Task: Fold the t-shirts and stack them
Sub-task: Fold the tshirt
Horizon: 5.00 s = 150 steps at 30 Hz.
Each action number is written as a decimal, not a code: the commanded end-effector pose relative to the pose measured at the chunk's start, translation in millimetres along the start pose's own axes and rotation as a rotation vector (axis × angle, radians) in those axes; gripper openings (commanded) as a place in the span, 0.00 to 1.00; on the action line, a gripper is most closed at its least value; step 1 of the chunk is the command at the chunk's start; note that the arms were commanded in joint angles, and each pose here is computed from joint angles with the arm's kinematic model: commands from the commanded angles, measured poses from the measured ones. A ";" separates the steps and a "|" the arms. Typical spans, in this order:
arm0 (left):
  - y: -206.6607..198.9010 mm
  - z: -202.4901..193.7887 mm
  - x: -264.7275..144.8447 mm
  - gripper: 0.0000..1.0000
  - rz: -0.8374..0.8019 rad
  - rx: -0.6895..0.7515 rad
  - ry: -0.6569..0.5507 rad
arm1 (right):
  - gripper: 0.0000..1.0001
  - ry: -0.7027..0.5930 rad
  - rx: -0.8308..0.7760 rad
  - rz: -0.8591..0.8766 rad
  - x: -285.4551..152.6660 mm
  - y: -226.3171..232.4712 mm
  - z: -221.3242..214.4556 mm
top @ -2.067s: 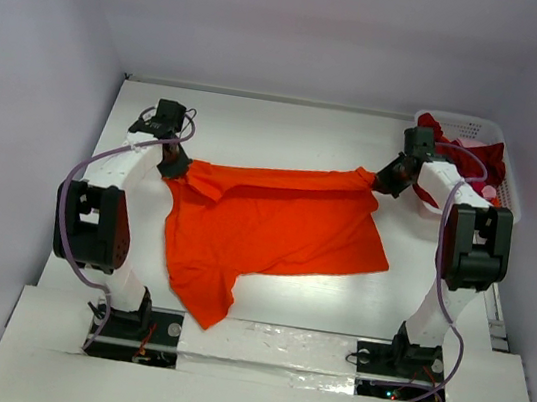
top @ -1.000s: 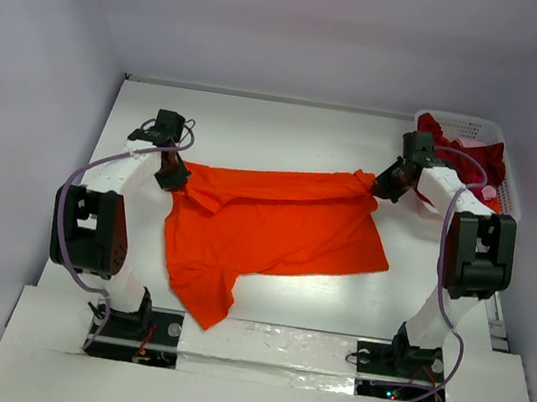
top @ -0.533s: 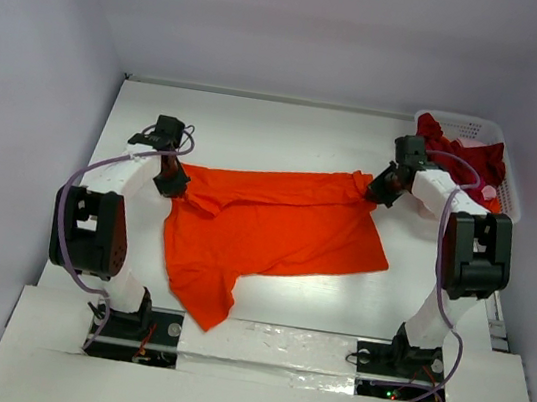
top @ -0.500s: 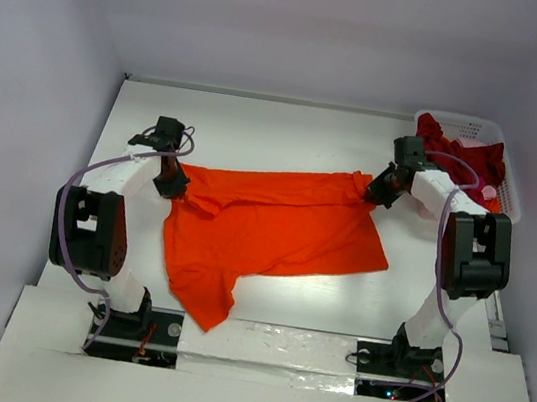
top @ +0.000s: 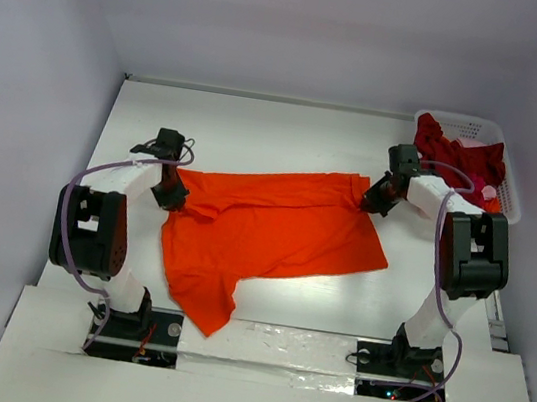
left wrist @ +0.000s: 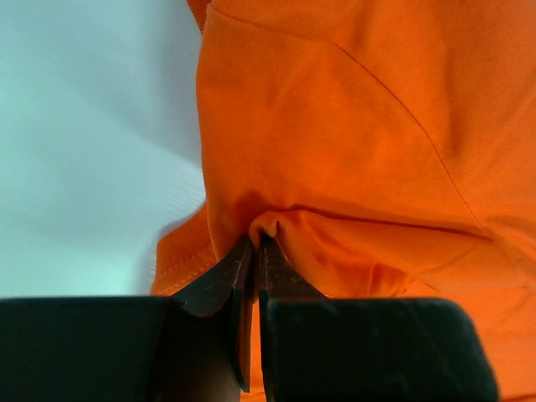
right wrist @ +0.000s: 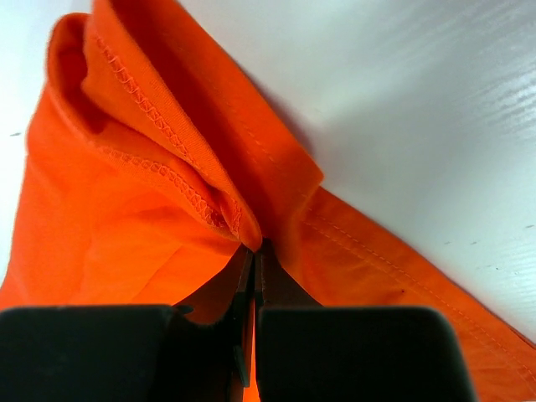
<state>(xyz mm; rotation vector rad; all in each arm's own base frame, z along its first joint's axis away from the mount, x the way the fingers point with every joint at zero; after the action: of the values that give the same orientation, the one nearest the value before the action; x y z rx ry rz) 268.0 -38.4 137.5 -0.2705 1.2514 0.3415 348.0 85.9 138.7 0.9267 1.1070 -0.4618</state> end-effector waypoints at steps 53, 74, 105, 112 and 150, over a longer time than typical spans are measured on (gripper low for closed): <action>-12.5 30.7 -57.4 0.00 -0.122 0.001 -0.127 | 0.00 -0.144 -0.101 0.145 -47.0 46.5 17.2; -27.0 36.0 -20.4 0.00 -0.119 -0.002 -0.123 | 0.00 -0.129 -0.479 -0.015 -1.3 92.5 -30.0; -32.4 8.8 31.9 0.00 -0.032 0.065 0.043 | 0.00 -0.016 -0.493 -0.036 41.1 65.8 -67.7; -37.0 15.3 38.1 0.00 -0.026 0.081 0.061 | 0.00 0.000 -0.473 -0.040 46.5 54.1 -72.3; -41.3 83.5 85.0 0.00 0.011 0.106 0.114 | 0.00 0.001 -0.348 -0.056 35.5 28.2 -81.4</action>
<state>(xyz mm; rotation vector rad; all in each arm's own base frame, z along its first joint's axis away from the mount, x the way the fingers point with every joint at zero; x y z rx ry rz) 374.6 -46.3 115.4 -0.2509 1.3540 0.2093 354.1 175.0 114.6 0.6199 1.1066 -0.2617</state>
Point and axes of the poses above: each gripper's point midway between its finger pads, its own x axis out along the fingers, its own y axis along the line the jaws close on, z = x × y, the point moved 10 cm from there along -x, back along the fingers, and after that the axes turned 12 degrees about x, right-handed, at the moved point
